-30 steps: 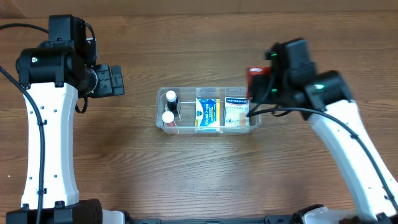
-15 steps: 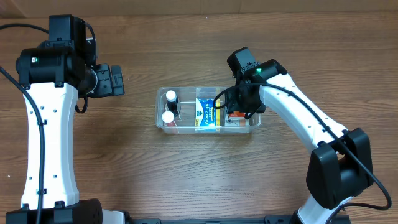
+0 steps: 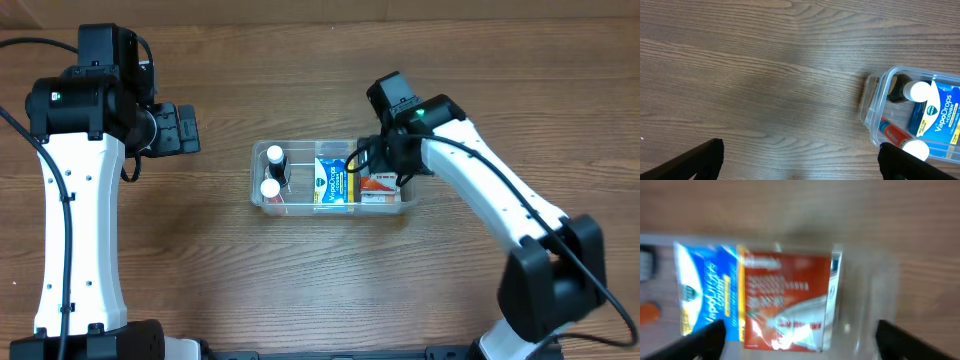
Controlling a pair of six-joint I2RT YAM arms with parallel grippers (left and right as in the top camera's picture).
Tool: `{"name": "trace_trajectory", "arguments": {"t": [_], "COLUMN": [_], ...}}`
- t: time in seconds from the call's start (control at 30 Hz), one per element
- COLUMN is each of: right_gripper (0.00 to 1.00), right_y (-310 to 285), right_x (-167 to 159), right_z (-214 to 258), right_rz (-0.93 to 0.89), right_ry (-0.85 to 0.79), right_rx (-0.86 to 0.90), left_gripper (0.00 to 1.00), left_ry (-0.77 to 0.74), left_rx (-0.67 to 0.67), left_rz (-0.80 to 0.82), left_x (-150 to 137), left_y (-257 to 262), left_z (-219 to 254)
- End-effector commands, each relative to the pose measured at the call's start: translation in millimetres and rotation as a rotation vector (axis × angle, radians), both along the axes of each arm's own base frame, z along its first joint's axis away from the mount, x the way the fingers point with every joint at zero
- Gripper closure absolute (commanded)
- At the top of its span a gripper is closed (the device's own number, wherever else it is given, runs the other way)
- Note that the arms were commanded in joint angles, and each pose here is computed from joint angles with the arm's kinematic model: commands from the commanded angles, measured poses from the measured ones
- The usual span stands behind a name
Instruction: Pack container
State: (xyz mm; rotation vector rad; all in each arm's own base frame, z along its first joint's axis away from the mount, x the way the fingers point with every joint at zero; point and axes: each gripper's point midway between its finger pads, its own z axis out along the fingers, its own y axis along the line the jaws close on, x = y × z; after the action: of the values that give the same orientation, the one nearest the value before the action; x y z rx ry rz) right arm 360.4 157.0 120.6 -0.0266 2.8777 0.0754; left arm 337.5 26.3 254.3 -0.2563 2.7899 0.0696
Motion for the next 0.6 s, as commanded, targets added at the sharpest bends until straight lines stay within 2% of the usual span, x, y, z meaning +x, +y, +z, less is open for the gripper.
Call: {"name": "trace_trajectory", "arguments": {"t": [0.0, 0.1, 0.2, 0.27, 0.43, 0.57], "right_gripper": [0.0, 0.0, 0.0, 0.0, 0.0, 0.0], "right_y": [-22, -52, -81, -100, -135, -146], "right_x": [26, 48, 64, 69, 49, 29], "right_z": [86, 104, 110, 113, 112, 136], "right_rz": [-0.039, 0.007, -0.062, -0.119, -0.237, -0.264], "right_ry": [-0.276, -0.365, -0.402, -0.401, -0.336, -0.411], "right_rx": [0.029, 0.005, 0.035, 0.104, 0.138, 0.058], "left_gripper": [0.0, 0.0, 0.0, 0.0, 0.0, 0.0], "left_ry": [0.001, -0.047, -0.11, -0.15, -0.134, -0.192], "left_rx": [-0.009, -0.009, -0.052, -0.059, -0.061, -0.044], "left_rz": [-0.018, -0.019, -0.12, -0.122, -0.124, -0.169], "left_x": [1, 12, 27, 35, 28, 11], "left_y": [-4, -4, -18, -19, -20, -33], "left_z": [-1, 3, 9, 13, 13, 20]}}
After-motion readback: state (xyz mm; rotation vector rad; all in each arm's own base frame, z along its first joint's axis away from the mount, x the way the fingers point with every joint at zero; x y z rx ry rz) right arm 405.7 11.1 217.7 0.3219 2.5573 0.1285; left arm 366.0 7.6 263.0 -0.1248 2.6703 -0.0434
